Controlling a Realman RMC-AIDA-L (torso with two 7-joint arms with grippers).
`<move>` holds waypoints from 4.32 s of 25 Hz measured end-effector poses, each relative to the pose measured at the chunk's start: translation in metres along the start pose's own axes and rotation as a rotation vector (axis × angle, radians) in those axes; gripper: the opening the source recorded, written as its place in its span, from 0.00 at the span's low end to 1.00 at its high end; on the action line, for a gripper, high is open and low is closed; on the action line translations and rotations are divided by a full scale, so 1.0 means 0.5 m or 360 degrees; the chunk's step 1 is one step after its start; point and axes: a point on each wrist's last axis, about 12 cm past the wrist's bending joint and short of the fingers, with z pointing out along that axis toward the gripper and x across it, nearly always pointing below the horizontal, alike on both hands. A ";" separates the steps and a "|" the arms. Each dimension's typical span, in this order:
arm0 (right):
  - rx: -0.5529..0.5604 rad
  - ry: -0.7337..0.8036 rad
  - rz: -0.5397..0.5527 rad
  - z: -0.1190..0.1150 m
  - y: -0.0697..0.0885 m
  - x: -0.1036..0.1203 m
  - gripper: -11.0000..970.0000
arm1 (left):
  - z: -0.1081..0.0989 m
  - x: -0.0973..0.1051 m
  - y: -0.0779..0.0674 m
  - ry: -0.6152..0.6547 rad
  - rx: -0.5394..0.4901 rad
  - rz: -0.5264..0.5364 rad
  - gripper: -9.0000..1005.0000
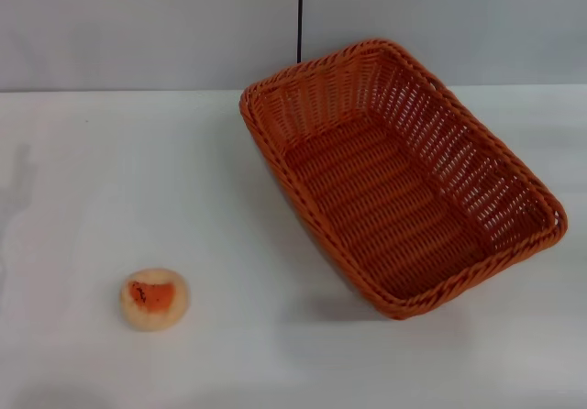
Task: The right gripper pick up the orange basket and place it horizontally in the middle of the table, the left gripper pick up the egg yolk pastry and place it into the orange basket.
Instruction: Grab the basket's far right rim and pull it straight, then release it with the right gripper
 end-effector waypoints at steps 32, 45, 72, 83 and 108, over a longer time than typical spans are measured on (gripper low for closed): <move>-0.0664 0.2100 -0.0188 0.217 0.158 -0.174 0.52 | 0.004 0.011 -0.001 0.0073 0.0015 -0.0002 0.71; -0.0708 0.2274 -0.0365 0.260 0.202 -0.097 0.52 | -0.003 0.012 0.001 0.0088 -0.0010 -0.0020 0.71; -0.0754 0.2260 -0.0395 0.267 0.221 -0.032 0.52 | -0.005 0.013 0.000 0.0089 -0.0009 -0.0033 0.71; -0.0762 0.2251 -0.0368 0.269 0.239 0.010 0.42 | -0.004 0.016 0.001 0.0106 -0.0020 -0.0037 0.71; -0.0980 0.2024 -0.0083 0.248 0.212 -0.075 0.20 | 0.000 0.021 0.002 0.0125 -0.0034 -0.0083 0.71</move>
